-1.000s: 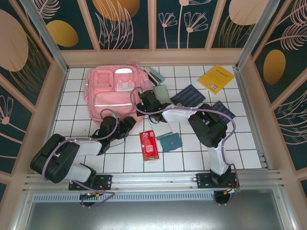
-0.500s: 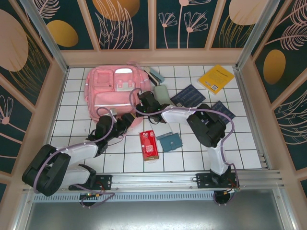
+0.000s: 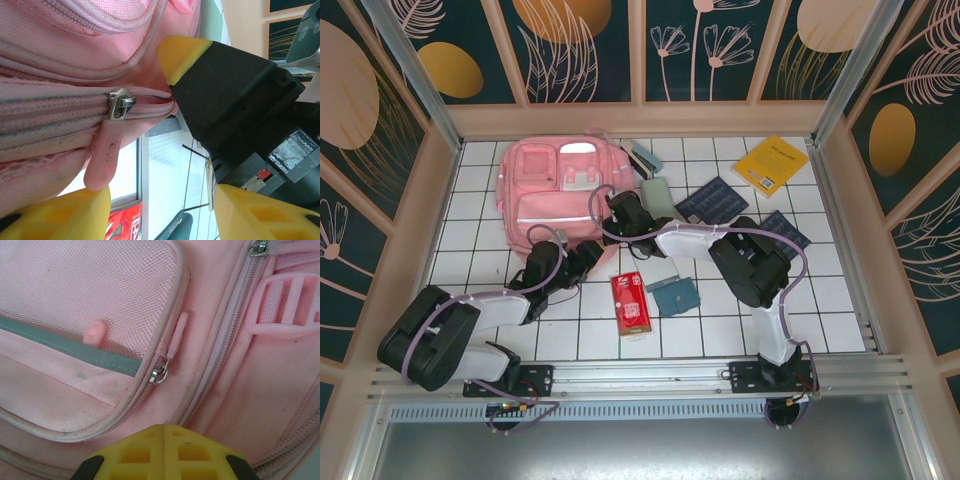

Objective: Pack books, pencil case, and school supplies into a backpack

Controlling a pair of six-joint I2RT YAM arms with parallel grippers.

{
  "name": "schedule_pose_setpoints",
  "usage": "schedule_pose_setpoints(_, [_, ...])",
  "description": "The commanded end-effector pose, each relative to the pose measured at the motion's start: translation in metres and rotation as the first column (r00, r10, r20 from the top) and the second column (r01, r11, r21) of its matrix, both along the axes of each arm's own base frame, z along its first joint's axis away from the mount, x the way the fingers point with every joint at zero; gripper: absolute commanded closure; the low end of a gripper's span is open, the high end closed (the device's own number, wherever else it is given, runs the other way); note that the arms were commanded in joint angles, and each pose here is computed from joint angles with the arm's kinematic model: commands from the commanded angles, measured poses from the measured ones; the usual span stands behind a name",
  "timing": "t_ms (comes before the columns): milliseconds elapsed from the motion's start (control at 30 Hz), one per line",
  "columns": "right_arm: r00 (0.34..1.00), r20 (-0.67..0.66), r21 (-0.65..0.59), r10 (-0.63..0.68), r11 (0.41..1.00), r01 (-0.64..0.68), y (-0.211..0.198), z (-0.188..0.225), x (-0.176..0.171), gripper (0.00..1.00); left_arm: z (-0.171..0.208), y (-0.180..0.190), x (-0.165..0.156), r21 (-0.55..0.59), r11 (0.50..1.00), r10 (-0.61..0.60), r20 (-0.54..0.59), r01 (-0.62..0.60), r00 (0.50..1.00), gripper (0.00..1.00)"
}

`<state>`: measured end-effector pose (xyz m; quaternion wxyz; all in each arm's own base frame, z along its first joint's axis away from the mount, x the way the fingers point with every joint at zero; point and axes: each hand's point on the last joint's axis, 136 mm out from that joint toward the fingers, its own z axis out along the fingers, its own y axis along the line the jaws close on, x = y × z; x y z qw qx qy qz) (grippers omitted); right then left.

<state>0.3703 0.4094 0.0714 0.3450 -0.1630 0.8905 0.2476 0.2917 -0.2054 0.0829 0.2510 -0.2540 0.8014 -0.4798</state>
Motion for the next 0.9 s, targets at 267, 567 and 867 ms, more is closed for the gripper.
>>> schedule_pose_setpoints(267, [0.999,-0.027,-0.007,0.026,1.000,-0.026,0.010,-0.011,-0.011,0.98,-0.015,0.007,0.011,0.030,0.999,0.041,-0.032,-0.040,0.999,0.43])
schedule_pose_setpoints(567, [0.999,-0.030,-0.009,0.030,1.000,-0.030,0.011,-0.012,-0.013,0.98,-0.032,0.020,0.013,0.061,0.995,0.078,-0.086,-0.073,0.993,0.44])
schedule_pose_setpoints(867, [0.999,-0.031,-0.009,0.029,1.000,-0.029,0.011,-0.013,-0.013,0.97,-0.051,0.036,0.000,0.140,0.984,0.129,-0.158,-0.107,0.979,0.42])
